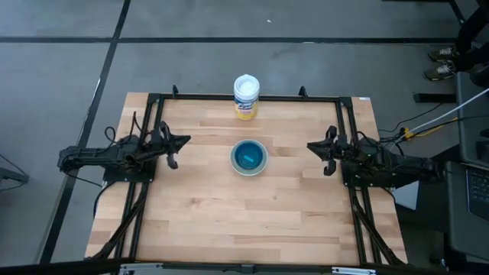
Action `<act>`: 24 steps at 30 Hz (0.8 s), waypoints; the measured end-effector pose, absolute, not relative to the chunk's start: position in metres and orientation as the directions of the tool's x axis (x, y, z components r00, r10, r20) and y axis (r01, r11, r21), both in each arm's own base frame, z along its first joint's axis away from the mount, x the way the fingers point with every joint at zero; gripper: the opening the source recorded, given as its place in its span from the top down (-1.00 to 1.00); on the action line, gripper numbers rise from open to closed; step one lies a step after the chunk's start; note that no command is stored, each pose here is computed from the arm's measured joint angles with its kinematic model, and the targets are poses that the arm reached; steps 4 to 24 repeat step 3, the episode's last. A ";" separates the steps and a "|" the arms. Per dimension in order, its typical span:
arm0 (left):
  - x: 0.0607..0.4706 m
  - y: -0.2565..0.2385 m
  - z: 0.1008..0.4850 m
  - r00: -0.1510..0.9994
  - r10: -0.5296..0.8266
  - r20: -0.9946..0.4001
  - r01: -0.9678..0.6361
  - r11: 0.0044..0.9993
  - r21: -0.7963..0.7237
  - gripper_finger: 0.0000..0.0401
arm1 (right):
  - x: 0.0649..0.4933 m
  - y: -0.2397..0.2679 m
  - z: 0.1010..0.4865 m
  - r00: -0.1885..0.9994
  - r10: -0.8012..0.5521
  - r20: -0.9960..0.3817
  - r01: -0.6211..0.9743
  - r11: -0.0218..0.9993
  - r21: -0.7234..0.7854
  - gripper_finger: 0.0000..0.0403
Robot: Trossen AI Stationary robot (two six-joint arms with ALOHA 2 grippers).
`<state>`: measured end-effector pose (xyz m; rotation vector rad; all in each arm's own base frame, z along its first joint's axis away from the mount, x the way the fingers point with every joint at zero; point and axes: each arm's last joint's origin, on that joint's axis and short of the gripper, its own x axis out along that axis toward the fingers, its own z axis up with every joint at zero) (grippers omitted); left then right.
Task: Nest bowls inside each other
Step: Return to Home Position
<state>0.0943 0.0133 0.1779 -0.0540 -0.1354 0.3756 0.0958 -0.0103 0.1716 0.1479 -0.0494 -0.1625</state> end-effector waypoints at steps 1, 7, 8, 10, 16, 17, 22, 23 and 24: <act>0.094 0.013 0.179 0.922 0.363 0.136 -0.356 0.932 -0.070 0.99 | 0.096 -0.010 0.172 0.985 -0.166 0.038 0.158 0.975 0.154 0.77; 0.094 0.012 0.182 0.924 0.342 0.168 -0.337 0.940 -0.059 0.99 | 0.096 -0.010 0.172 0.981 -0.187 0.045 0.177 0.969 0.173 0.77; 0.094 0.012 0.182 0.924 0.342 0.168 -0.337 0.940 -0.059 0.99 | 0.096 -0.010 0.172 0.981 -0.187 0.045 0.177 0.969 0.173 0.77; 0.094 0.012 0.182 0.924 0.342 0.168 -0.337 0.940 -0.059 0.99 | 0.096 -0.010 0.172 0.981 -0.187 0.045 0.177 0.969 0.173 0.77; 0.094 0.012 0.182 0.924 0.342 0.168 -0.337 0.940 -0.059 0.99 | 0.096 -0.010 0.172 0.981 -0.187 0.045 0.177 0.969 0.173 0.77; 0.094 0.012 0.182 0.924 0.342 0.168 -0.337 0.940 -0.059 0.99 | 0.096 -0.010 0.172 0.981 -0.187 0.045 0.177 0.969 0.173 0.77; 0.094 0.012 0.182 0.924 0.342 0.168 -0.337 0.940 -0.059 0.99 | 0.096 -0.010 0.172 0.981 -0.187 0.045 0.177 0.969 0.173 0.77; 0.094 0.012 0.182 0.924 0.342 0.168 -0.337 0.940 -0.059 0.99 | 0.096 -0.010 0.172 0.981 -0.187 0.045 0.177 0.969 0.173 0.77; 0.094 0.012 0.182 0.924 0.342 0.168 -0.337 0.940 -0.059 0.99 | 0.096 -0.010 0.172 0.981 -0.187 0.045 0.177 0.969 0.173 0.77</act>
